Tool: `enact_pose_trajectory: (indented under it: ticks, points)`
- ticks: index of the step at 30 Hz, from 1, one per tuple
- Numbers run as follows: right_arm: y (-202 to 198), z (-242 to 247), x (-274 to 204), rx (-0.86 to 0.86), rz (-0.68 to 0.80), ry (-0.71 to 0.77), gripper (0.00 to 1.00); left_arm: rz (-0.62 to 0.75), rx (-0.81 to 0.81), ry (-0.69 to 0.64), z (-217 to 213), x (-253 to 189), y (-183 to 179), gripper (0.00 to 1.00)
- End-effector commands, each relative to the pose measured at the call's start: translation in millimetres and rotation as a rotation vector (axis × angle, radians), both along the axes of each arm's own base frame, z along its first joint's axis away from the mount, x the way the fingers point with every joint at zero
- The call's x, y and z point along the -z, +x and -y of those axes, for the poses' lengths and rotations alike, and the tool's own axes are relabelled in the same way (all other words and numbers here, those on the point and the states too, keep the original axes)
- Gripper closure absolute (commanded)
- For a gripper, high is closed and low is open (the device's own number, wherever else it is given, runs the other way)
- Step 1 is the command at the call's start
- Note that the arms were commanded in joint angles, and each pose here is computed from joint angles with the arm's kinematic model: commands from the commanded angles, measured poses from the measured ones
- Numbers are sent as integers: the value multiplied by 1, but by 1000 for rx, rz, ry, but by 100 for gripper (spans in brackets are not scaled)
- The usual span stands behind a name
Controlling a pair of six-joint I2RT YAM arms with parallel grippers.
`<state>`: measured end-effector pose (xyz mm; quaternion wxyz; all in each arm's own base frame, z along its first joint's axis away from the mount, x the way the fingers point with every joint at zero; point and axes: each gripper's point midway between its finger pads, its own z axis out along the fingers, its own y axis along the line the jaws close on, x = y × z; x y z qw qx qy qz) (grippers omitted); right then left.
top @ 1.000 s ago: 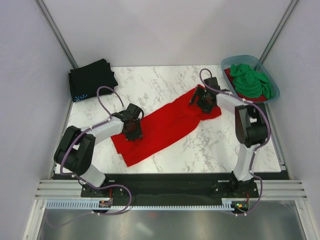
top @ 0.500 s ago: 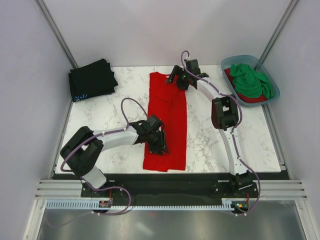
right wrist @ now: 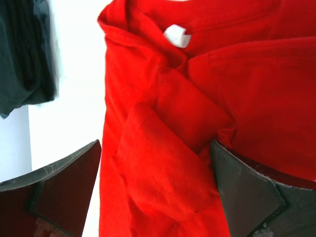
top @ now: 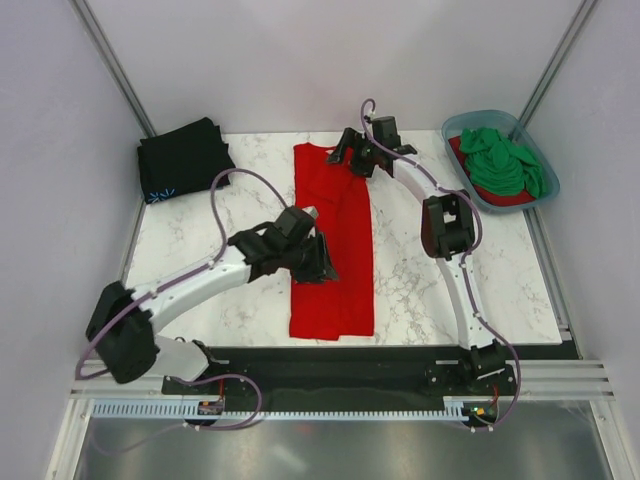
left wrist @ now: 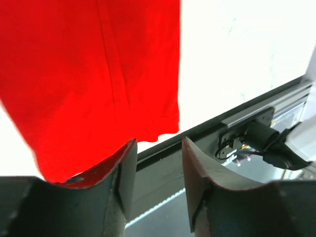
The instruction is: Fold and stack the t-shirts
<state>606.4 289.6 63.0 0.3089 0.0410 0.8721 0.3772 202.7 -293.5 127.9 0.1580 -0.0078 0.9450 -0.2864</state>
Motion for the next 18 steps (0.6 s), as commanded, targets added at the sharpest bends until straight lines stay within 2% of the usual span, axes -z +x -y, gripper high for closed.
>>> enact_pose_trajectory:
  ticks: [1, 2, 3, 4, 5, 6, 7, 8, 9, 10, 11, 12, 13, 14, 15, 16, 17, 18]
  points:
    - [-2, -5, -120, -57, 210, 54, 2, 181, -18, 61, -32, -27, 7, 50]
    - [-8, -3, -159, -54, 269, 64, 2, 192, -24, 62, -37, -28, 5, 46]
    - [-15, 1, -159, -54, 265, 48, 2, 239, -48, 51, -46, -37, 5, 43]
    - [-28, 5, -199, -53, 320, 59, 2, 234, -59, 68, -55, -27, 0, 36]
    - [-37, 9, -211, -49, 331, 53, 2, 249, -75, 63, -60, -28, -2, 26]
    - [-48, 17, -187, -30, 284, -1, 2, 273, -110, 34, -68, -36, -5, 19]
    - [-58, 26, -190, -5, 291, -49, 2, 278, -127, 52, -78, -25, -10, 11]
    - [-83, 39, -223, 30, 336, -87, 2, 297, -138, 36, -81, -25, -10, 1]
    - [-109, 41, -185, 33, 256, -163, 2, 321, -167, 23, -88, -29, -12, 0]
    - [-127, 64, -207, 119, 307, -233, 2, 305, -172, 43, -95, -15, -17, 0]
    - [-158, 74, -157, 120, 182, -306, 2, 298, -175, 47, -97, -10, -19, 0]
    - [-176, 85, -144, 154, 127, -328, 2, 287, -179, 37, -99, -7, -23, 0]
    - [-201, 95, -153, 195, 109, -305, 2, 260, -178, 50, -102, 6, -28, 0]
    - [-240, 105, -103, 179, -17, -355, 2, 245, -176, 47, -102, 11, -31, 2]
    - [-263, 109, -89, 179, -55, -362, 2, 227, -163, 44, -101, 16, -35, 4]
    - [-287, 112, -99, 204, -39, -323, 2, 207, -154, 52, -102, 24, -40, 5]
    - [-323, 119, -58, 186, -118, -351, 2, 194, -147, 54, -102, 29, -43, 8]
    - [-345, 113, -48, 156, -131, -343, 2, 183, -144, 46, -101, 32, -45, 9]
